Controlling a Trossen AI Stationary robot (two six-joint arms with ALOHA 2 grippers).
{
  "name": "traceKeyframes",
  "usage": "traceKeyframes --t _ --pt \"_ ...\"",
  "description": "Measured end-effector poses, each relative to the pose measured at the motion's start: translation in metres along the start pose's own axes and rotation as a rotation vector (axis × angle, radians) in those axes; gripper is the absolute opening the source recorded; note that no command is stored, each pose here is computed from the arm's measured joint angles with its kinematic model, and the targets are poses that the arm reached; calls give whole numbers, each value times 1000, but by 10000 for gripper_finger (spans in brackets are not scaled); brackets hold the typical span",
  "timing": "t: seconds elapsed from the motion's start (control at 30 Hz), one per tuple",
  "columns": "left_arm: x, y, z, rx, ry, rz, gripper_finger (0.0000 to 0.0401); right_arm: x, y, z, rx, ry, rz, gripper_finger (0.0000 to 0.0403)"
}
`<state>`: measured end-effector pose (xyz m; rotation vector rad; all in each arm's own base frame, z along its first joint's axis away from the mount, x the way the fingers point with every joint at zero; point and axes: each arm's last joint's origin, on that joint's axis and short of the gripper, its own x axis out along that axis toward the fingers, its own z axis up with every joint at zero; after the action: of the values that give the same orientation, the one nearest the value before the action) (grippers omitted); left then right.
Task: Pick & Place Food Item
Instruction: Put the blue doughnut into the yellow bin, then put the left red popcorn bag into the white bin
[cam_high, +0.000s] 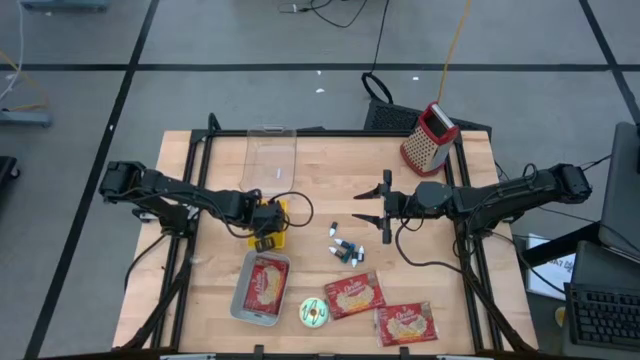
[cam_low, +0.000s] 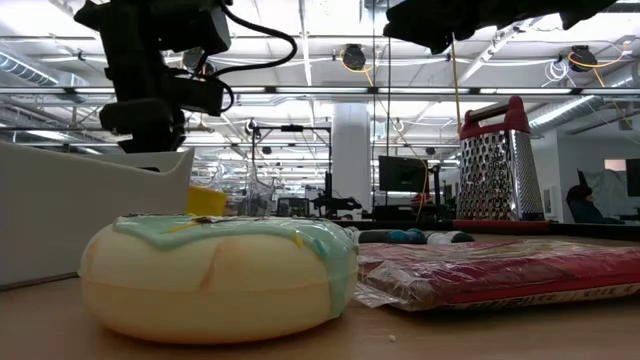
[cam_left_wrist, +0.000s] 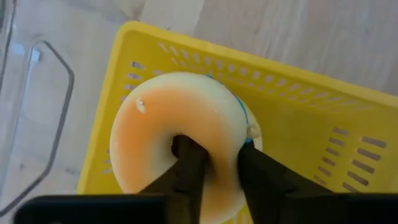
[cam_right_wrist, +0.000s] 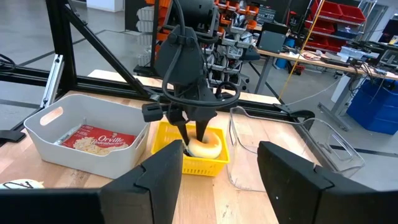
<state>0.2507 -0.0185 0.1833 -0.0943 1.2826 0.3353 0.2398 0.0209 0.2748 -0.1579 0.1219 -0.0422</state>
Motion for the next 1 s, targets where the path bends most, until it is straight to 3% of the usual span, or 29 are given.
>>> traceKeyframes --t 0.27,0.63,0.87,1.0 --pt "-3 0 2 59 -1 1 185 0 0 -1 -1 7 1 196" --pt "-28 -4 28 72 -109 -27 214 0 1 -2 45 21 7 196" --pt "-59 -7 33 36 -379 -10 214 0 3 -5 77 45 73 196" --pt "-83 -11 29 51 -584 -96 214 0 4 -6 100 56 93 196"
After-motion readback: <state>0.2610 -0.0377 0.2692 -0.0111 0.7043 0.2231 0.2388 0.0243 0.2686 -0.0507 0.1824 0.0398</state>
